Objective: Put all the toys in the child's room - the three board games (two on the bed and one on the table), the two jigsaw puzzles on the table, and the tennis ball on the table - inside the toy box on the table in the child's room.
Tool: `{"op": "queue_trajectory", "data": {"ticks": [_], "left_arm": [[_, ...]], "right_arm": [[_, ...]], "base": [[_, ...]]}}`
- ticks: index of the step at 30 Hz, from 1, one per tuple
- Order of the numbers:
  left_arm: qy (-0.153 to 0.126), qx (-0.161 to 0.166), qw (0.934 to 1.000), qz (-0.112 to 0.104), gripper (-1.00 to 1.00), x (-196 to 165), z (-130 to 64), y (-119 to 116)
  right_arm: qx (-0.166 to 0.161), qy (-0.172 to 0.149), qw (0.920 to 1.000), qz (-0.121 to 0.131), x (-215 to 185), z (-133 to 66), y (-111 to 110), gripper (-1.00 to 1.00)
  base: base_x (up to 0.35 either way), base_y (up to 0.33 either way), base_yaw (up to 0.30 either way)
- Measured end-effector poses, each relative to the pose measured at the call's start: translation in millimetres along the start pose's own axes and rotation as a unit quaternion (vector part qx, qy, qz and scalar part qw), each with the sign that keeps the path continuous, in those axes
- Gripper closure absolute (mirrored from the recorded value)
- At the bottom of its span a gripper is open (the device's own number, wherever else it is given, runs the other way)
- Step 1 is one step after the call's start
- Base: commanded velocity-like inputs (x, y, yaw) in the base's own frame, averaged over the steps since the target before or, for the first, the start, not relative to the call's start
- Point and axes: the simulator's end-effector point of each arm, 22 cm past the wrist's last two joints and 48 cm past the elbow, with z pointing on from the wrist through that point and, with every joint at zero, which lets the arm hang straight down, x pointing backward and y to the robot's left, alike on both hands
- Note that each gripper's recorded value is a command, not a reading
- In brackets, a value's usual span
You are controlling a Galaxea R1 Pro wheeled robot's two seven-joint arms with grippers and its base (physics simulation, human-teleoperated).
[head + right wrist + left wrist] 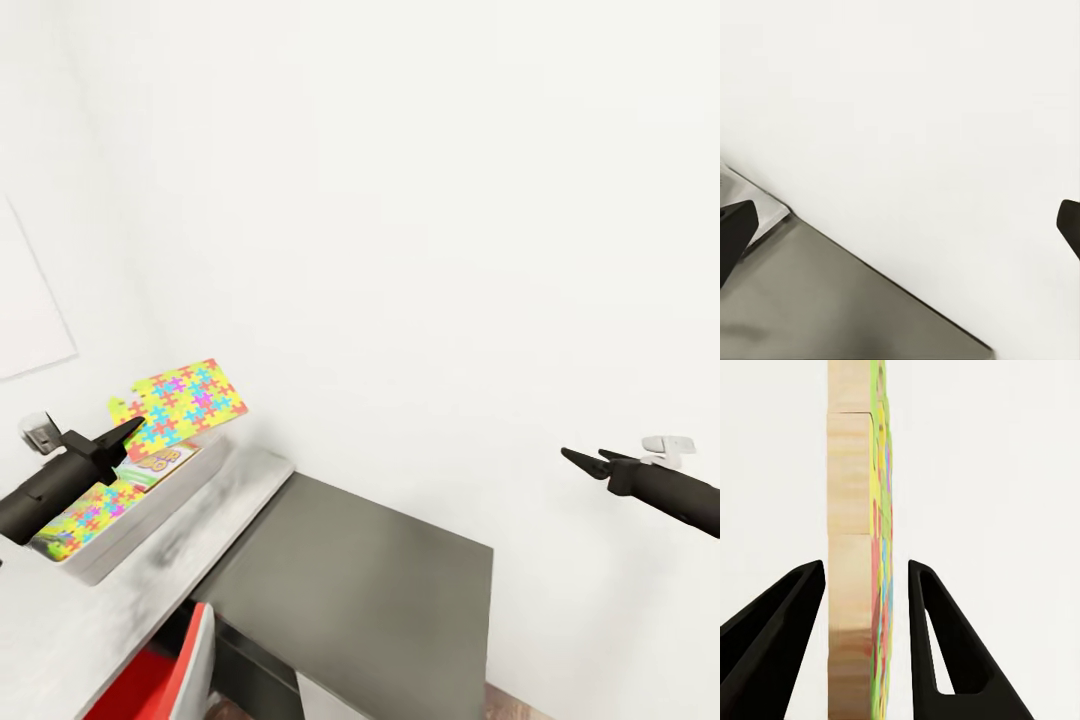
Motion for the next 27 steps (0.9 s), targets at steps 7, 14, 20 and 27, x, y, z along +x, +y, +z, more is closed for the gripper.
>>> {"op": "queue_trajectory", "data": {"ticks": [7, 14, 20, 27], "left_arm": [[-0.001, 0.0, 1.0, 0.001, 1.0, -1.8, -1.4, -0.4], [0.0, -0.001, 1.0, 0.002, 1.0, -1.4, -2.5, 0.6], [0.001, -0.004, 1.0, -0.001, 1.0, 0.3, -4.8, 4.1], [-0.013, 0.005, 0.9998, -0.013, 1.0, -10.1, -12.3, 1.1]], "right_arm": [[-0.001, -0.002, 1.0, -0.004, -1.0, 0.0, 0.7, -1.0], [-0.001, -0.003, 1.0, -0.005, -1.2, -0.1, 0.8, -1.0], [-0.001, -0.003, 1.0, -0.005, -1.2, 0.2, 0.7, -1.0], [-0.001, -0.002, 1.0, -0.005, -1.0, 0.4, 0.7, -1.0]], "base": [[0.095, 0.286, 0.0], [0.235, 0.19, 0.0], [0.045, 0.033, 0.0], [-0.021, 0.106, 0.0]]}}
